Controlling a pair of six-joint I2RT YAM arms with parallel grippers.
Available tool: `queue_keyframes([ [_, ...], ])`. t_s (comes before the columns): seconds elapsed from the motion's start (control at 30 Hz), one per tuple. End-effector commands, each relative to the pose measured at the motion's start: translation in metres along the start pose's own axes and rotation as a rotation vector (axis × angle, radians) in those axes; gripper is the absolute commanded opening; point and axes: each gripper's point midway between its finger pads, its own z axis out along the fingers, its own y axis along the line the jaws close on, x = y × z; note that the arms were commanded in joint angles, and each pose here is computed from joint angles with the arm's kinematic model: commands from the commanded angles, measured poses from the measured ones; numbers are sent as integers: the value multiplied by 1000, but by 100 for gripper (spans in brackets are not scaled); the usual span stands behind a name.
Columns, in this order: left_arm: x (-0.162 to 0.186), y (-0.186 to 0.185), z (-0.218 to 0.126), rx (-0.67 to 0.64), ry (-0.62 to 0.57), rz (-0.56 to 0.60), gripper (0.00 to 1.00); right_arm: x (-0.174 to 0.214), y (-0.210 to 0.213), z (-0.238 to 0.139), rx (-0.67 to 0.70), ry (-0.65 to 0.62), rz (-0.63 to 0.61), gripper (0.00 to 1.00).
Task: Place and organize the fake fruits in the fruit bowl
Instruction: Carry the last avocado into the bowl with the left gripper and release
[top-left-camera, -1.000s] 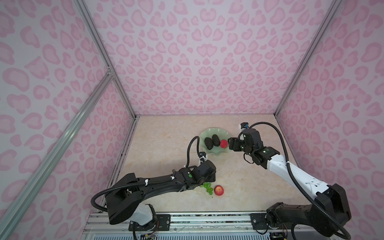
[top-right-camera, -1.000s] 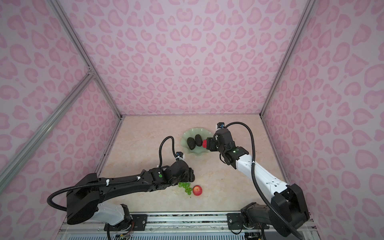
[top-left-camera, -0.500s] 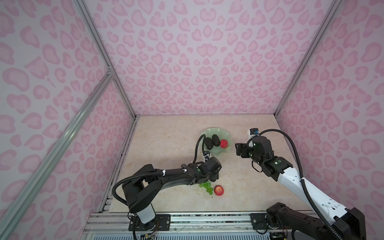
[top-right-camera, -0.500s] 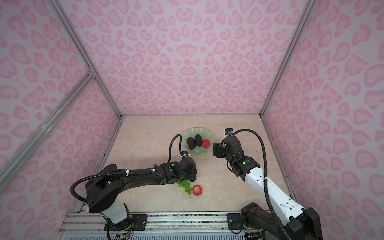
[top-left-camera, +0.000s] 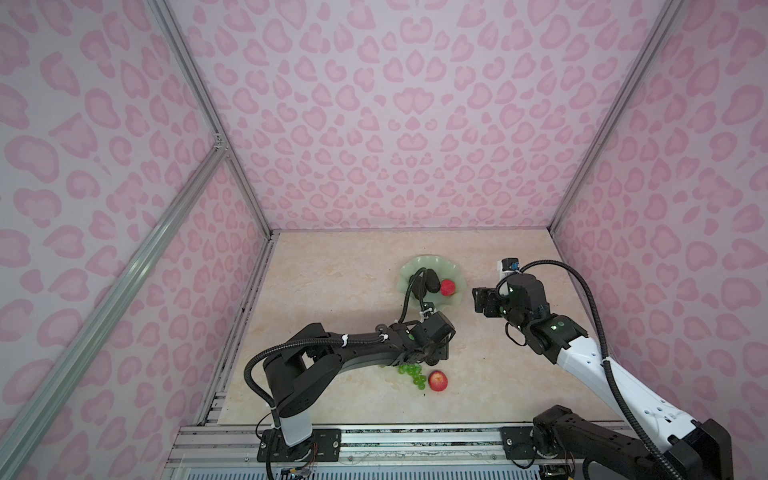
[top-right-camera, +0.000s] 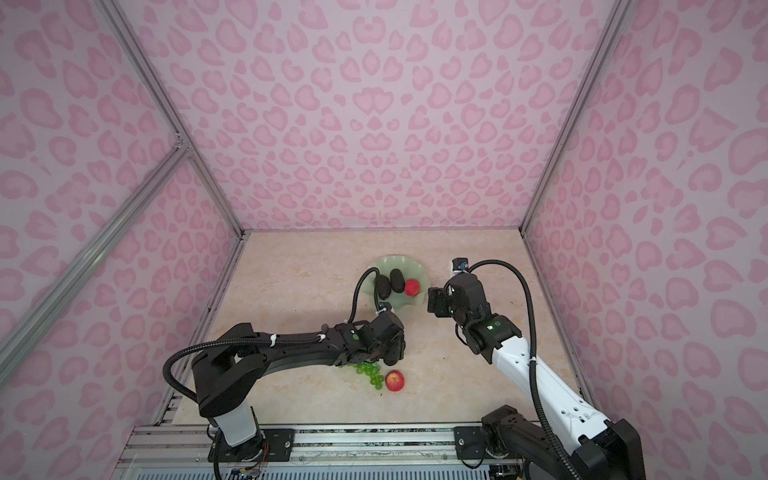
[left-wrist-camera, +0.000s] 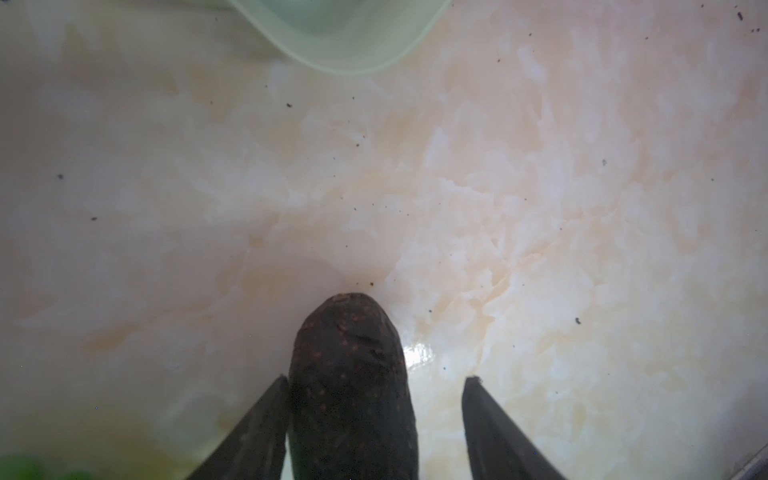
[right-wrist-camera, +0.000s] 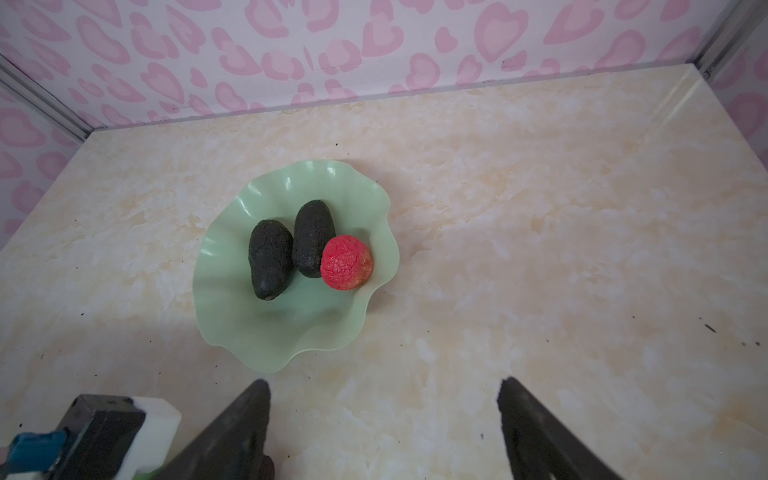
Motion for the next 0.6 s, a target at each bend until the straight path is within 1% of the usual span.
queue_keyframes([
  [0.0,7,6,6,-26,37,1,67,-1,1,-2,-10,-7,8,86],
  [0.1,11,6,10,-34,57,12,66,-2,1,-4,-17,-14,18,87],
  [0.17,11,5,12,-32,61,14,63,-2,1,-6,-20,-18,20,88],
  [0.23,11,5,13,-34,60,19,57,-2,-1,-7,-20,-20,21,89],
  [0.33,7,5,11,-33,41,35,45,-2,-2,-9,-20,-28,28,90],
  [0.4,2,4,5,-29,20,52,39,-3,-4,-11,-19,-35,36,90],
  [0.57,-30,-9,-29,10,-75,117,37,-7,-7,-15,-14,-53,50,90],
])
